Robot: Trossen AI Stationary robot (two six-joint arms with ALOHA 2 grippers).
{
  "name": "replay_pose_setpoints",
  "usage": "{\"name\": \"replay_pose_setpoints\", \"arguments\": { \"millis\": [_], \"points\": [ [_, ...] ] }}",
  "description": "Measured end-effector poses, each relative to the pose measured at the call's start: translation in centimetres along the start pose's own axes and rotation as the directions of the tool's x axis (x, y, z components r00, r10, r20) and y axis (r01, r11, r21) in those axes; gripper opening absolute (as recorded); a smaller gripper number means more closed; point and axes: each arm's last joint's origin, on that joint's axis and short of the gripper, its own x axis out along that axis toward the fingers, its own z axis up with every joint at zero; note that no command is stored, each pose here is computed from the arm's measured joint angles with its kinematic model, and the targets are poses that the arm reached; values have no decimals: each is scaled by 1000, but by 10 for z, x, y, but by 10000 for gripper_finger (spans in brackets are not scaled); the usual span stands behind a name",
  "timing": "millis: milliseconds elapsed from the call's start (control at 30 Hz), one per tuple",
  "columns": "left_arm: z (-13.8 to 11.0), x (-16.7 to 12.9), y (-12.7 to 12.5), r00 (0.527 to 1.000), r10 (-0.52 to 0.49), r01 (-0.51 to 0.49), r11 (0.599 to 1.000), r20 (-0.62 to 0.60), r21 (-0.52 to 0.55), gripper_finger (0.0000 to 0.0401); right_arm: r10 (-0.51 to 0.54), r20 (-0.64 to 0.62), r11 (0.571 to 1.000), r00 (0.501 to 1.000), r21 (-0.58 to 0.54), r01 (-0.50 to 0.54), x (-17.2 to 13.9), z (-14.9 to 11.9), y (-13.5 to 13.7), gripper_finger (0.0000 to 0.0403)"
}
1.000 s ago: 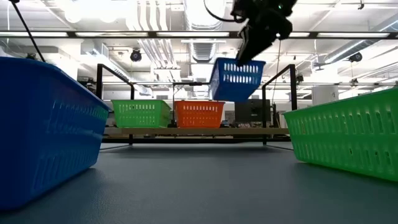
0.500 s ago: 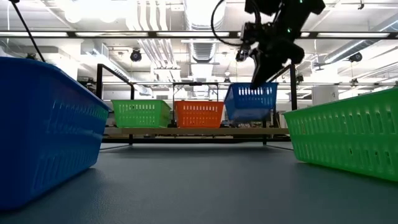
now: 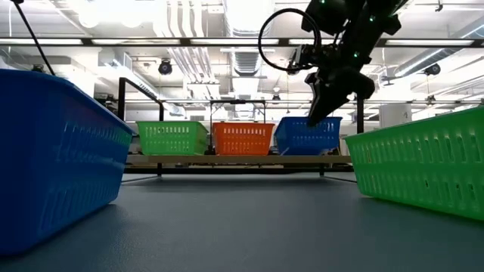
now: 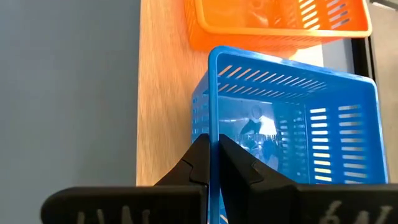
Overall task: Stack baskets on shelf by color
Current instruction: Put the bottom right blue basket on the shelf, then adjust the baskets on the shelf
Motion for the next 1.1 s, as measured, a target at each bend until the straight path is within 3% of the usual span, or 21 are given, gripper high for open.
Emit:
{"name": "replay_pose_setpoints", "arguments": {
  "millis": [267, 667, 967, 1100],
  "points": [
    [0, 0, 0, 1000, 0, 0, 1000, 0, 0, 52, -2, 8, 1000, 1000, 8, 2, 2, -1, 1, 14],
    [0, 0, 0, 1000, 0, 0, 1000, 0, 0, 52, -4, 12, 998, 1000, 57, 3, -1, 2, -1, 80],
    [0, 0, 0, 1000, 0, 0, 1000, 0, -3, 52, 4, 12, 995, 1000, 98, -5, -34, 29, -11, 102],
    [-2, 1, -1, 1000, -2, 2, 1000, -7, -2, 52, 38, 57, 997, 998, 71, -42, -51, 43, 6, 96]
  ]
}}
